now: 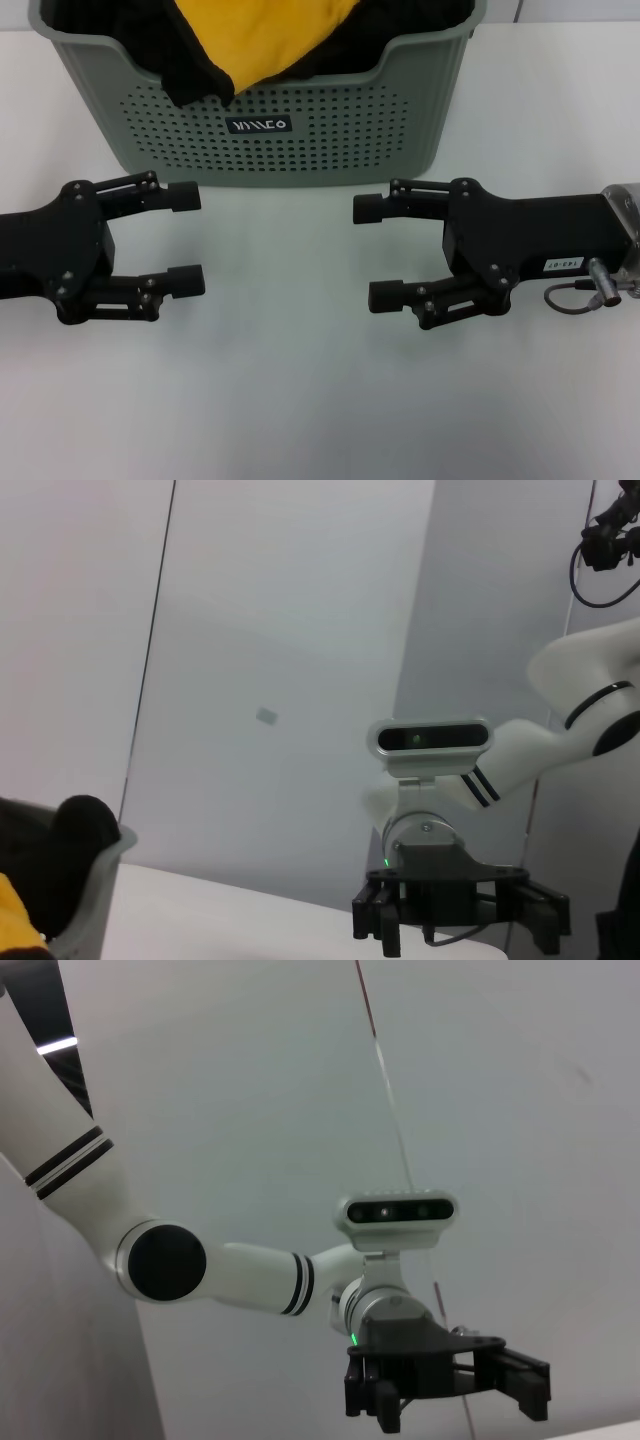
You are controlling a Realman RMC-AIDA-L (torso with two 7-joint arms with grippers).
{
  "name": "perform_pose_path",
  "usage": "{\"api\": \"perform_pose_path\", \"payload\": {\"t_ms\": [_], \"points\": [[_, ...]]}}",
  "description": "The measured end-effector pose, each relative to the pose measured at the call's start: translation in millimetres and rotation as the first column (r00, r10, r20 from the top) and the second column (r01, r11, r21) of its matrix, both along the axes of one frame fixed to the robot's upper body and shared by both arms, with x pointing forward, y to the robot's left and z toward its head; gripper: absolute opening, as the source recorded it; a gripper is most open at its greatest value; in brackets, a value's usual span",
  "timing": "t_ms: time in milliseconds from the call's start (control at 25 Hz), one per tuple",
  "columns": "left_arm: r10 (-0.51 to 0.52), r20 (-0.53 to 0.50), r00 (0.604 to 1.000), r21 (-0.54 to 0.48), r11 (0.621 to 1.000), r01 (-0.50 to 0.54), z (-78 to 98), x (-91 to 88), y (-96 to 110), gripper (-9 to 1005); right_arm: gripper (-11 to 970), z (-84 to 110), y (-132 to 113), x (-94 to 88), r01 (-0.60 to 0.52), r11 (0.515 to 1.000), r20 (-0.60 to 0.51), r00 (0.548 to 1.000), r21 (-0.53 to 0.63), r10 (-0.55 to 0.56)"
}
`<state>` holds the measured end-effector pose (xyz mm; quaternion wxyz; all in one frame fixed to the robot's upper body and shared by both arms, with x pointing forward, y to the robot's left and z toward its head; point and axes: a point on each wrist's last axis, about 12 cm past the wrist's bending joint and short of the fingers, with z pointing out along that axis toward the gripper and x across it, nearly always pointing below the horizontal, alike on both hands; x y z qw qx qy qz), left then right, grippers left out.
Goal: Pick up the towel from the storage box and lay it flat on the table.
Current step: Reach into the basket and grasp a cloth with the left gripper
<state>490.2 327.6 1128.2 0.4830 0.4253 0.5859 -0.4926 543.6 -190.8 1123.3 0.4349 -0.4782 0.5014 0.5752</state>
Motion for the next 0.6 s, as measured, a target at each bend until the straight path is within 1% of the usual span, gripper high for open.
{"api": "perform_pose_path", "payload": {"t_ms": [600], "points": [[0.01, 0.002, 1.0, -0.002, 1.0, -0.01, 0.7, 1.8, 0.0, 859, 877, 1.3, 1.4, 1.1, 0.004, 1.0, 0.018, 1.0, 0.01, -0.004]]}}
